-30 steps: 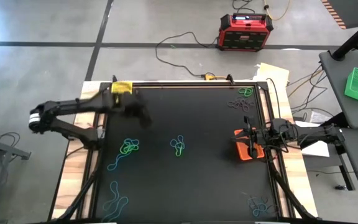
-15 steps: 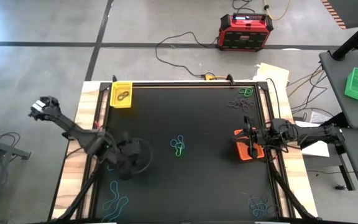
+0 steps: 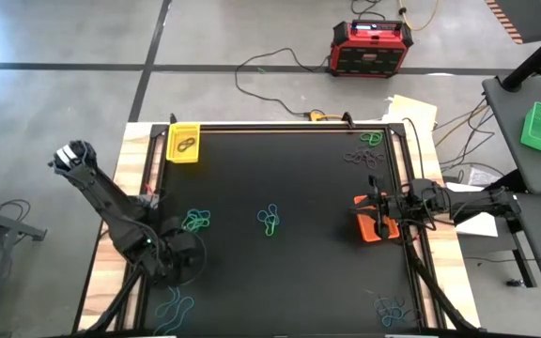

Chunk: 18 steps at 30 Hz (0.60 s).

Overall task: Sort rubber bands into baskets
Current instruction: Put the purple rubber band into the yellow bin

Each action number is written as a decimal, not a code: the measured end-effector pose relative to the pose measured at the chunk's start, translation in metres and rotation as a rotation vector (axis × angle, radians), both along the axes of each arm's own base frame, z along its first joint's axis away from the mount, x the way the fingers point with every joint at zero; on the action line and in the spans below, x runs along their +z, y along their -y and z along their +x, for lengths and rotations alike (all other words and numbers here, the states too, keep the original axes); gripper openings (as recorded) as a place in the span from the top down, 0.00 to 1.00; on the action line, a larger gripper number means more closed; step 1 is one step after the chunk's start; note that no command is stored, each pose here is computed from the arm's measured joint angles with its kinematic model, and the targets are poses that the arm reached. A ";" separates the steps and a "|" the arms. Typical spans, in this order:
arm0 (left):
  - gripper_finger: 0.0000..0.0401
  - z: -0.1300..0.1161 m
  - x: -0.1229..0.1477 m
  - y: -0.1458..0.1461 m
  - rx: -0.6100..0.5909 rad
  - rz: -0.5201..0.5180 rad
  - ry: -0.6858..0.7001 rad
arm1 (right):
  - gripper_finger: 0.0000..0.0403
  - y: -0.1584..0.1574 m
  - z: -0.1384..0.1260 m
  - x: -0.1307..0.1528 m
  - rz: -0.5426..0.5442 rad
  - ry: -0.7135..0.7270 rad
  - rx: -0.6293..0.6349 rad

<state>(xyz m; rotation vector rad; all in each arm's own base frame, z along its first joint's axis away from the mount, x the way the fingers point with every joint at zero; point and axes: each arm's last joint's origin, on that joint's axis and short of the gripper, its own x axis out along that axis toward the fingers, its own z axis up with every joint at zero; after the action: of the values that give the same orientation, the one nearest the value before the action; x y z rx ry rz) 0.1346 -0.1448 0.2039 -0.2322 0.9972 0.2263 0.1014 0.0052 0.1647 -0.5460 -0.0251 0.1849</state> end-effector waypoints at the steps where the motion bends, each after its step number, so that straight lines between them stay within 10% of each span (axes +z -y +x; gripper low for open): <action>1: 0.53 0.001 -0.002 0.000 0.001 0.008 0.018 | 0.93 0.000 0.000 0.000 0.000 0.000 0.000; 18: 0.53 0.040 -0.005 0.039 -0.238 0.143 0.389 | 0.93 0.000 0.000 0.000 0.000 0.000 0.000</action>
<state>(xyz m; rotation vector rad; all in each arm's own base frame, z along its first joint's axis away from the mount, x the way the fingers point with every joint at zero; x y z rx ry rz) 0.1745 -0.1838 0.1984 -0.0220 0.6124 0.0308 0.1014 0.0052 0.1647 -0.5460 -0.0251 0.1848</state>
